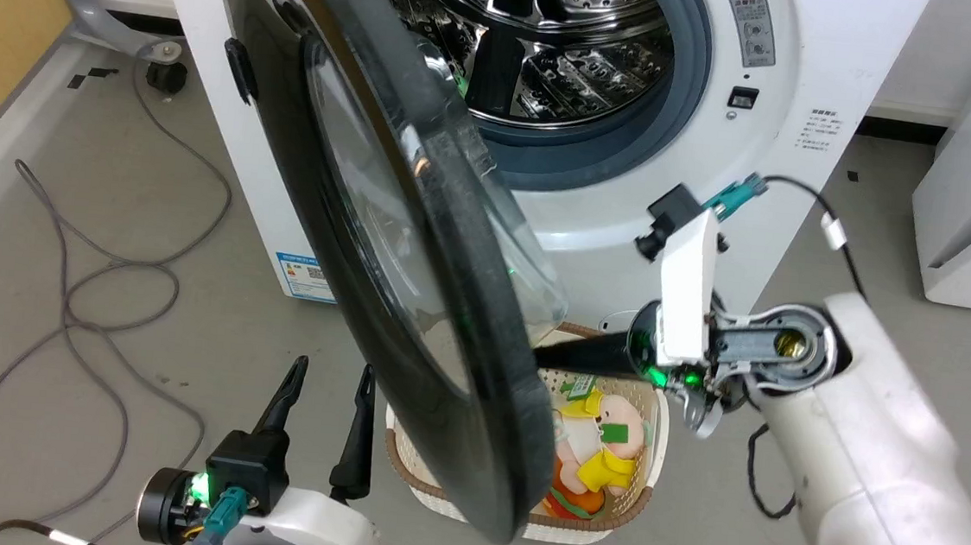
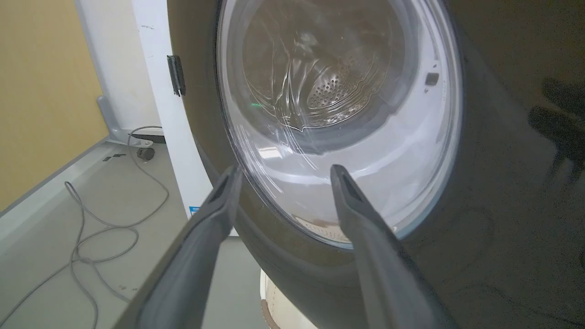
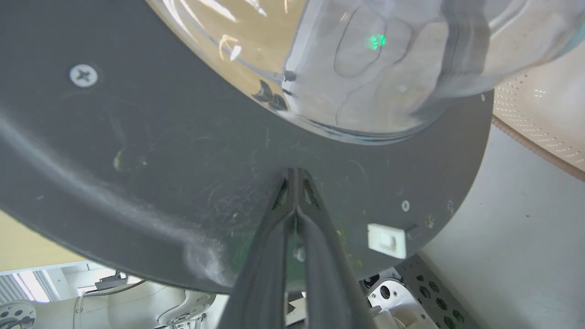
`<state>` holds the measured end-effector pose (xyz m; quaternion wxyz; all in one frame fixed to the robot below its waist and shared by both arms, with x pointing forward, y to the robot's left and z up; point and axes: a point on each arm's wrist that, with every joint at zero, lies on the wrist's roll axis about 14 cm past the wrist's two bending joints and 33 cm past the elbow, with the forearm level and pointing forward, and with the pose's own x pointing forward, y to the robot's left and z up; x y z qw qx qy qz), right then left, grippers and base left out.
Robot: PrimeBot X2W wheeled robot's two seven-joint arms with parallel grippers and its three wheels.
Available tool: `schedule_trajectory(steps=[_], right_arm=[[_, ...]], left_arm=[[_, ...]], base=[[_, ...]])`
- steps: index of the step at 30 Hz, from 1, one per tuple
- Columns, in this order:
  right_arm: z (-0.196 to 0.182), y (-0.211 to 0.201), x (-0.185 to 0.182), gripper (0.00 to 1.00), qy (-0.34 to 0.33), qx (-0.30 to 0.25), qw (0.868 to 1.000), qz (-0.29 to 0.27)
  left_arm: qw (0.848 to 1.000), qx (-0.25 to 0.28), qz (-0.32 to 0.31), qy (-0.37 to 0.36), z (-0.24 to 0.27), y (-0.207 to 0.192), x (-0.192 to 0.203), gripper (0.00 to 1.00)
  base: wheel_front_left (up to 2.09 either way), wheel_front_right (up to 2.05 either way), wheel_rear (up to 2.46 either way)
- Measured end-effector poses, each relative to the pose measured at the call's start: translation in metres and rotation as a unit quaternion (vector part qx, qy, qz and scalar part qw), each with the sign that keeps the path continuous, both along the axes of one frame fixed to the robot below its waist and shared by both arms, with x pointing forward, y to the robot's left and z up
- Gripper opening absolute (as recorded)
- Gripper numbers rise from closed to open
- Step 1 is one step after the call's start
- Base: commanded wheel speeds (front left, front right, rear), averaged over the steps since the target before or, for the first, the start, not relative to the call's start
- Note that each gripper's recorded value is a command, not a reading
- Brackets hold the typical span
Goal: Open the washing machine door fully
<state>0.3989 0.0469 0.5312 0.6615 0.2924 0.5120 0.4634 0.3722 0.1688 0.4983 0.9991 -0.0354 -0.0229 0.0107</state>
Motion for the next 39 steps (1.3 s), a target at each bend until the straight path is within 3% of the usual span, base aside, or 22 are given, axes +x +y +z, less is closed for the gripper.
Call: schedule_trajectory(steps=[9,12,13,14,15,16,19,24,27,34,39], right_arm=[[0.000,0.010,-0.023,0.00,0.010,0.033,0.999,0.021],[0.005,0.011,-0.019,0.00,-0.002,0.060,0.998,-0.007],[0.007,0.009,-0.017,0.14,-0.005,0.071,0.997,-0.024],[0.008,0.008,-0.013,0.35,-0.011,0.080,0.996,-0.040],[0.009,0.006,-0.011,0.87,-0.015,0.090,0.994,-0.056],[0.010,0.003,-0.008,1.00,-0.017,0.099,0.992,-0.075],[0.012,-0.015,0.005,1.00,-0.030,0.135,0.978,-0.155],[0.006,-0.062,0.019,1.00,-0.045,0.174,0.935,-0.307],[-0.009,-0.099,0.020,1.00,-0.038,0.190,0.894,-0.405],[-0.048,-0.173,0.001,1.00,-0.038,0.170,0.801,-0.573],[-0.069,-0.216,-0.020,1.00,-0.086,0.103,0.751,-0.646]], left_arm=[[1.000,0.001,-0.001,0.006,-0.004,0.000,-0.001,1.00],[1.000,0.003,-0.001,0.009,-0.006,0.001,-0.002,1.00],[1.000,0.003,0.000,0.010,-0.006,0.002,-0.002,1.00],[1.000,0.004,0.000,0.011,-0.007,0.002,-0.002,1.00],[1.000,0.005,0.001,0.012,-0.007,0.003,-0.002,1.00],[1.000,0.006,0.001,0.012,-0.008,0.004,-0.002,1.00],[1.000,0.009,0.000,0.012,-0.008,0.005,-0.001,1.00],[1.000,0.006,-0.001,0.007,-0.004,0.005,-0.001,1.00],[1.000,0.003,-0.001,0.005,-0.002,0.005,-0.003,1.00],[1.000,0.007,-0.005,0.006,-0.003,0.005,-0.006,1.00],[1.000,0.010,-0.007,0.008,-0.005,0.006,-0.007,1.00]], base=[[0.00,0.00,0.00],[0.00,0.00,0.00],[0.00,0.00,0.00],[0.00,0.00,0.00],[0.00,0.00,0.00],[0.00,0.00,0.00],[0.00,0.00,0.00],[0.00,0.00,0.00],[0.00,0.00,0.00],[0.00,0.00,0.00],[0.00,0.00,0.00]])
